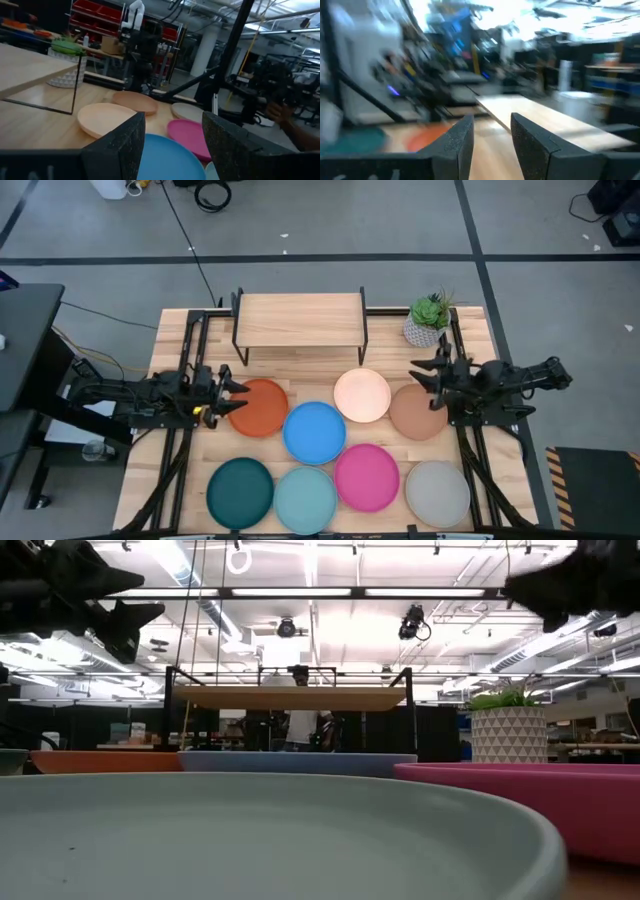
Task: Place and stack plates onto a shelf
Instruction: Put the peach plate on the shelf
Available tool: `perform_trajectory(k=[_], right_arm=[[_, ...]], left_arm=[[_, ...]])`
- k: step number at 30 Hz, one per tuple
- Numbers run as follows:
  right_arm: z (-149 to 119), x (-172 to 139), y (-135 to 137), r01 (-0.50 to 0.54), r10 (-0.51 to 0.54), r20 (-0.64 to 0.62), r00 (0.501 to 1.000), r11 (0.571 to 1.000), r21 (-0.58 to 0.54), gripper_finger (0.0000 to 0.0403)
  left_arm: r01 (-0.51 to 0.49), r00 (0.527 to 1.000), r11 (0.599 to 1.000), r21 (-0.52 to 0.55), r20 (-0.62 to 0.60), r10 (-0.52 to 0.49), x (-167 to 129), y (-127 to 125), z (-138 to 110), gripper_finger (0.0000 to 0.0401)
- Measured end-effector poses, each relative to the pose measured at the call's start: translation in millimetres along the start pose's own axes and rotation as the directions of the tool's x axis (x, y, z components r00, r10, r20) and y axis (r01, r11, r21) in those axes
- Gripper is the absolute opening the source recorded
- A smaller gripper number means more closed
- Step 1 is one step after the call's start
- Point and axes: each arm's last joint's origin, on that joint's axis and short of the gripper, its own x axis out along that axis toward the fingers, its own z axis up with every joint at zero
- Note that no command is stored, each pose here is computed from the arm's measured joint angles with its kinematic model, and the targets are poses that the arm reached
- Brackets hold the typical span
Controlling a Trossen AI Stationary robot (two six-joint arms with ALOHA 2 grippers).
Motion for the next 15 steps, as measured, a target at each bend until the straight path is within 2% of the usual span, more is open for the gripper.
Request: perform_trajectory(k=[3, 5, 10, 13, 15], right_arm=[[6, 3, 2, -0.039, 0.03, 0.058, 0.998, 0.986, 0.162, 0.0136], [2, 8, 6, -0.09, 0.087, 0.02, 0.996, 0.982, 0.167, 0.0136], [-11, 27, 18, -0.098, 0.134, -0.206, 0.969, 0.979, 0.178, 0.0127], [-18, 41, 27, -0.088, 0.136, -0.356, 0.925, 0.985, 0.148, 0.012], [-21, 53, 33, -0.077, 0.129, -0.431, 0.893, 0.988, 0.137, 0.0116]], left_arm=[[0.009, 1.0, 1.0, -0.001, 0.012, -0.009, 0, -1, 1, 0.0204], [0.047, 0.998, 0.999, 0.022, 0.041, -0.048, 0, -2, 5, 0.0204], [0.205, 0.963, 0.975, 0.084, 0.164, -0.216, -3, -11, 19, 0.0204], [0.23, 0.944, 0.967, 0.112, 0.214, -0.25, -4, -13, 24, 0.0204], [0.221, 0.944, 0.958, 0.182, 0.208, -0.257, -4, -13, 24, 0.0204]])
